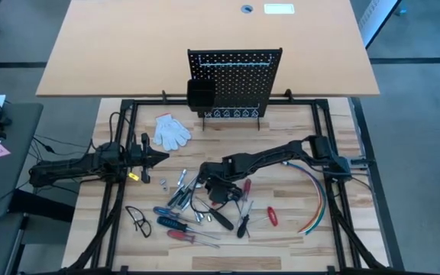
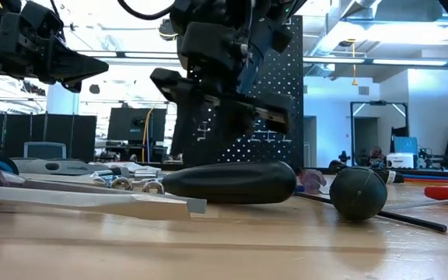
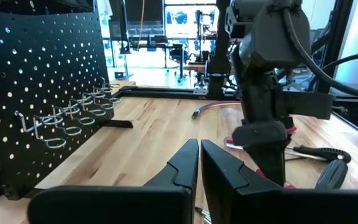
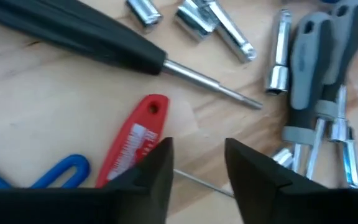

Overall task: Hang tools onto peg board
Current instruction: Hang the red allen wrench on the pegboard

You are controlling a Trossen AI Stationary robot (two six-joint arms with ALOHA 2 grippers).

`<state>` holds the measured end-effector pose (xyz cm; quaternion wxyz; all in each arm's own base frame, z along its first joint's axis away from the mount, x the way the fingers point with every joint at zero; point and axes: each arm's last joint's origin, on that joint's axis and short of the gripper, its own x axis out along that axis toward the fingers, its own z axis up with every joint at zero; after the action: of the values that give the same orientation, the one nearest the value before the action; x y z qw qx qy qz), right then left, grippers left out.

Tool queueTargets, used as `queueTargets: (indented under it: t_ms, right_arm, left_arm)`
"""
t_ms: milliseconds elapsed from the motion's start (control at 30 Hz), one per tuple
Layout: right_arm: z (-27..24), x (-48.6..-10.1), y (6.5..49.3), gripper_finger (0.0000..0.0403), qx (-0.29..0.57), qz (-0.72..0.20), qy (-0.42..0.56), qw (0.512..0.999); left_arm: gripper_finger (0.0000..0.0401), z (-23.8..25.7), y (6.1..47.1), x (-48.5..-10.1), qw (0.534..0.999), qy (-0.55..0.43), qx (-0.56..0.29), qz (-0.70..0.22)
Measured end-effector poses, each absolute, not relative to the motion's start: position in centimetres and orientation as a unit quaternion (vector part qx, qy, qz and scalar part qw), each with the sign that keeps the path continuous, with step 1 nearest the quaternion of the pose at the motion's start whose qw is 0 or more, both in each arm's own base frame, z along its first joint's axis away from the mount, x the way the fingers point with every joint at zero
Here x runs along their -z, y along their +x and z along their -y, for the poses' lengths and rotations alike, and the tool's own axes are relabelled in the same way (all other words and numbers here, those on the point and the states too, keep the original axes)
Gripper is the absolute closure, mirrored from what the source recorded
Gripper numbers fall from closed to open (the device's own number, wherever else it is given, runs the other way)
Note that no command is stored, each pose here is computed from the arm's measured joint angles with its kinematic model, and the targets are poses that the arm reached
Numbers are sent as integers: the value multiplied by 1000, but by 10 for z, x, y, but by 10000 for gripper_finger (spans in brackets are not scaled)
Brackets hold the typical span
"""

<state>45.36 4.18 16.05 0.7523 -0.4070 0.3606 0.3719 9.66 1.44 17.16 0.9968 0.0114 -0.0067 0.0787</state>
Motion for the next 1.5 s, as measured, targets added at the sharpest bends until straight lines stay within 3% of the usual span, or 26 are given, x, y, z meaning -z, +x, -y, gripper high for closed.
queueTargets:
  t_ms: [133,267,433,800,1167,1500]
  right_arm:
    - [-36,-160,454,175,-379,-349,-434,740]
    - [-31,-150,448,160,-417,-325,-498,688]
    - [-31,-143,446,177,-434,-300,-535,659]
    - [-36,-119,453,222,-456,-273,-522,668]
    - [-29,-111,452,281,-413,-366,-403,730]
    - [-22,-140,460,290,-372,-454,-327,741]
  left_arm:
    - [385,-14,97,-172,997,11,-79,7]
    - [385,-14,97,-172,997,11,-79,6]
    - [385,-14,97,-172,997,11,-79,7]
    - [385,-14,97,-171,997,11,-79,6]
    - [385,-14,97,-171,997,11,-79,5]
    - [385,-14,97,-172,997,11,-79,5]
